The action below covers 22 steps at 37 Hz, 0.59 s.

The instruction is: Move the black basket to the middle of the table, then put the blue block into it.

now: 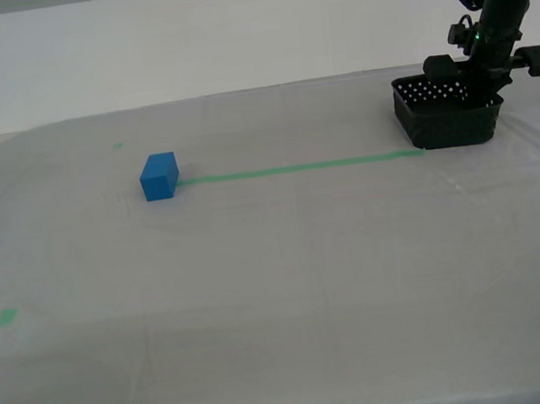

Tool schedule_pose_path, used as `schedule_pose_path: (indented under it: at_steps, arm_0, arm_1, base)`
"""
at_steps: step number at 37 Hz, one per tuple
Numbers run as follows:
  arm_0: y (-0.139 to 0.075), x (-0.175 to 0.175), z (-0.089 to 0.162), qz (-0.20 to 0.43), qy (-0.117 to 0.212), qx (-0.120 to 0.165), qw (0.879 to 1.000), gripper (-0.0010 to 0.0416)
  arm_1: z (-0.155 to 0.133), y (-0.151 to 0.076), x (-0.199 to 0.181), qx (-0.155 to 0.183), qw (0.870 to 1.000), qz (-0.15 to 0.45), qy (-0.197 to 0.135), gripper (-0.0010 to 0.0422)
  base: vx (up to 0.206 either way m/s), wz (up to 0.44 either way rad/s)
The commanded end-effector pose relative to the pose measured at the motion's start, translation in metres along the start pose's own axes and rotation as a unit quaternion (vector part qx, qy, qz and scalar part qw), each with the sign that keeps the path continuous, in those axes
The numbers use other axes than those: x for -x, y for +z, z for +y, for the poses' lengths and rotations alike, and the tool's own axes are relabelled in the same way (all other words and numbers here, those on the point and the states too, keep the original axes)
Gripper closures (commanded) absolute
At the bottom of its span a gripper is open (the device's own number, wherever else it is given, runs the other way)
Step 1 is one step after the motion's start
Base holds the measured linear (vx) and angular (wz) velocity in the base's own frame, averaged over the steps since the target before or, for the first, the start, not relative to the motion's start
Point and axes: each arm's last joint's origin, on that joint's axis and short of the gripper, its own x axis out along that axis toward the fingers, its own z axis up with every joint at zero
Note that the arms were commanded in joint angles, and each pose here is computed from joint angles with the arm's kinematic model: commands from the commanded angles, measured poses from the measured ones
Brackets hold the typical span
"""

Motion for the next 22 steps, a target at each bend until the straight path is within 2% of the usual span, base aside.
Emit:
schedule_pose_path:
  at_steps: [1, 5, 22]
  arm_0:
    - [0.002, 0.009, 0.001, -0.005, 0.000, 0.001, 1.000, 0.0407]
    - [0.002, 0.020, 0.002, -0.006, 0.015, 0.000, 1.000, 0.0407]
    - [0.002, 0.081, 0.011, -0.019, 0.017, 0.009, 1.000, 0.0407]
  arm_1:
    - [0.000, 0.001, 0.000, -0.001, 1.000, -0.003, 0.000, 0.0412]
    - [0.000, 0.001, 0.000, -0.001, 1.000, -0.002, 0.000, 0.0412]
    - [0.000, 0.001, 0.000, -0.001, 1.000, -0.003, 0.000, 0.0412]
  base:
    - [0.000, 0.000]
    - [0.000, 0.000]
    - [0.000, 0.000]
